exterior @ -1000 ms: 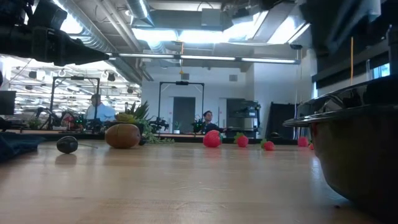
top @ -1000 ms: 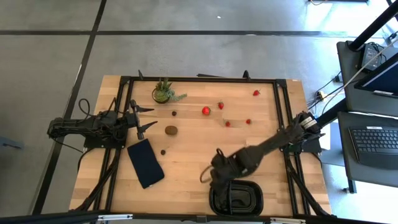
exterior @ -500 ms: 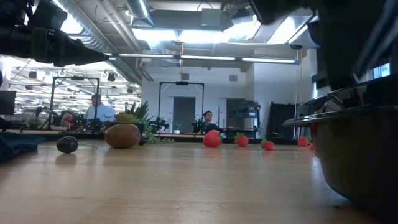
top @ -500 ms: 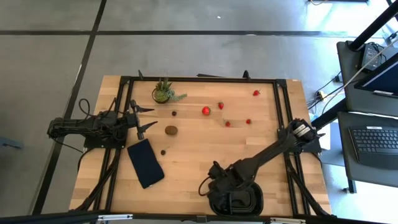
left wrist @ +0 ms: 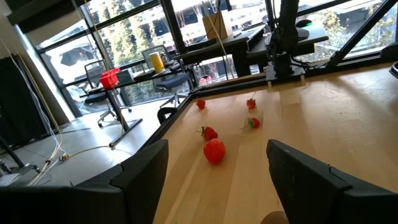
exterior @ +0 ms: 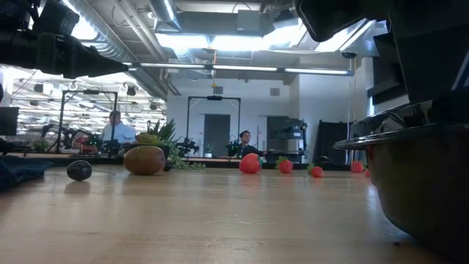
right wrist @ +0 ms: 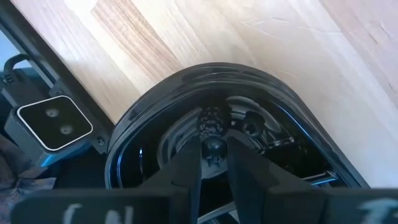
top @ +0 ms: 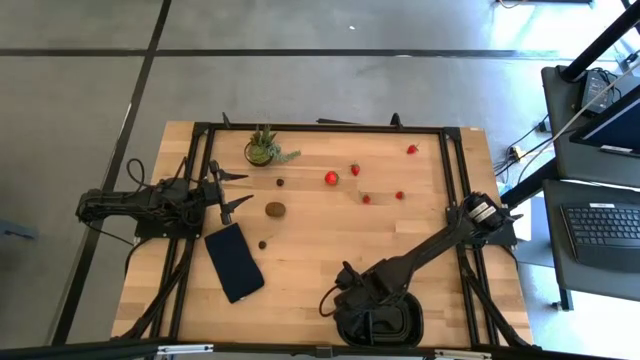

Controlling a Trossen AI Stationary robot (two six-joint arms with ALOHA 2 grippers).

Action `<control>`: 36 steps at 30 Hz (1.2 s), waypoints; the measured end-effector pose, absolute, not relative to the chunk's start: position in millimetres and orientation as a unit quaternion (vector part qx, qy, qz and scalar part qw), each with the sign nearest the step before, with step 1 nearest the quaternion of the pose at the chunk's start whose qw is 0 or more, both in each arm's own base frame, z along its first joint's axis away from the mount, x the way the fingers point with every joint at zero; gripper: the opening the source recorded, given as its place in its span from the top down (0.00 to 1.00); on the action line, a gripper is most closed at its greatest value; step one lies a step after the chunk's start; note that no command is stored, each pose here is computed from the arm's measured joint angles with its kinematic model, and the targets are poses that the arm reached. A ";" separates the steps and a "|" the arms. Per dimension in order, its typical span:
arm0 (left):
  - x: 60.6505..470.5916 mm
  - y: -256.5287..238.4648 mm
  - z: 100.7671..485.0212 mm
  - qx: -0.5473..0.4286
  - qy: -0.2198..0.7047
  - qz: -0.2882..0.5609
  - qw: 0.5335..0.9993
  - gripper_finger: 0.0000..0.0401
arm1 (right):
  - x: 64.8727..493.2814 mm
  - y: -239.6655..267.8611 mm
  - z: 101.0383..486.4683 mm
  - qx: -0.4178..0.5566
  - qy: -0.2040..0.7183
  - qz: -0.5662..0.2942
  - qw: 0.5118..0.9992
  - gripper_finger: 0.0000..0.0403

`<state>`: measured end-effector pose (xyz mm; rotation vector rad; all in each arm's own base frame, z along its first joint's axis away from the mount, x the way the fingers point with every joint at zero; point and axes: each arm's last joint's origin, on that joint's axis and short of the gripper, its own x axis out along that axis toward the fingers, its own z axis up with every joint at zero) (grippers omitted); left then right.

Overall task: Pick and placing Produce into tupperware
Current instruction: Put the blueberry into the black container, then put the black cherry into the black container

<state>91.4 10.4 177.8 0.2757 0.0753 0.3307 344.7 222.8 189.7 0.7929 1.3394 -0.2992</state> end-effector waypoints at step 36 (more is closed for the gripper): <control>91.4 10.4 177.8 0.137 0.037 0.164 0.976 0.34 | 329.7 199.0 234.7 0.258 0.540 -0.155 0.786 0.52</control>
